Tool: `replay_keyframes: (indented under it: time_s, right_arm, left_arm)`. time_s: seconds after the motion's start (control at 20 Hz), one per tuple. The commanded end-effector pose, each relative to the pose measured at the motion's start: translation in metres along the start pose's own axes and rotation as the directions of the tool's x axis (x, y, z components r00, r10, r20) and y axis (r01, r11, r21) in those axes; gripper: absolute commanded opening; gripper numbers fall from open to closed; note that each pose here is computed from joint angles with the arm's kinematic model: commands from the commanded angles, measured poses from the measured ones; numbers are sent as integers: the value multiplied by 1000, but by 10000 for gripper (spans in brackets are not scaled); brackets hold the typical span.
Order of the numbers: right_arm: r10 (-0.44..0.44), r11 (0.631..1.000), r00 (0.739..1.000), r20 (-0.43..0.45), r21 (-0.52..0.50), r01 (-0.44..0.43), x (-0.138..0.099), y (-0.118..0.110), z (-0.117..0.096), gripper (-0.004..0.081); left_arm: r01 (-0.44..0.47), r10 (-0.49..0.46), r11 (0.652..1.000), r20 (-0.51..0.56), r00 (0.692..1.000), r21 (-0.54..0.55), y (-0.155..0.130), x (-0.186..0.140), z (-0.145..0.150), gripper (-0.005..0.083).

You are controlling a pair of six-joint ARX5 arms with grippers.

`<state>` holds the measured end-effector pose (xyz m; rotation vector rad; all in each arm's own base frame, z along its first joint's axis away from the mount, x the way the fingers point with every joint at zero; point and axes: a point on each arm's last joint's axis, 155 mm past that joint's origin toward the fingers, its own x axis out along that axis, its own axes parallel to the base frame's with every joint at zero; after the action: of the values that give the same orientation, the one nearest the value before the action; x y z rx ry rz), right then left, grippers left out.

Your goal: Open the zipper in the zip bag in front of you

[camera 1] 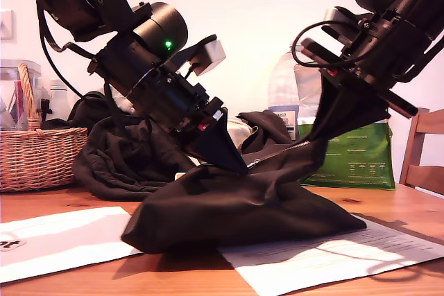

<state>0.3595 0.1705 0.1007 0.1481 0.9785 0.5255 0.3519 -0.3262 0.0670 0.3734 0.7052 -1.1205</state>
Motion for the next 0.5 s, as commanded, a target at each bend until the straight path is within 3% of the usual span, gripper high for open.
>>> replay_keyframes:
  time_s: [0.0,0.45]
  right_arm:
    - [-56,998,998,1,13,56,-1,-17,0,-13]
    - [-88,996,996,4,-11,88,-1,-23,0,-13]
  left_arm:
    - [-29,25,998,-79,997,-51,11,0,-32,-23]
    - [-48,41,997,-117,992,-56,14,-5,-42,-23]
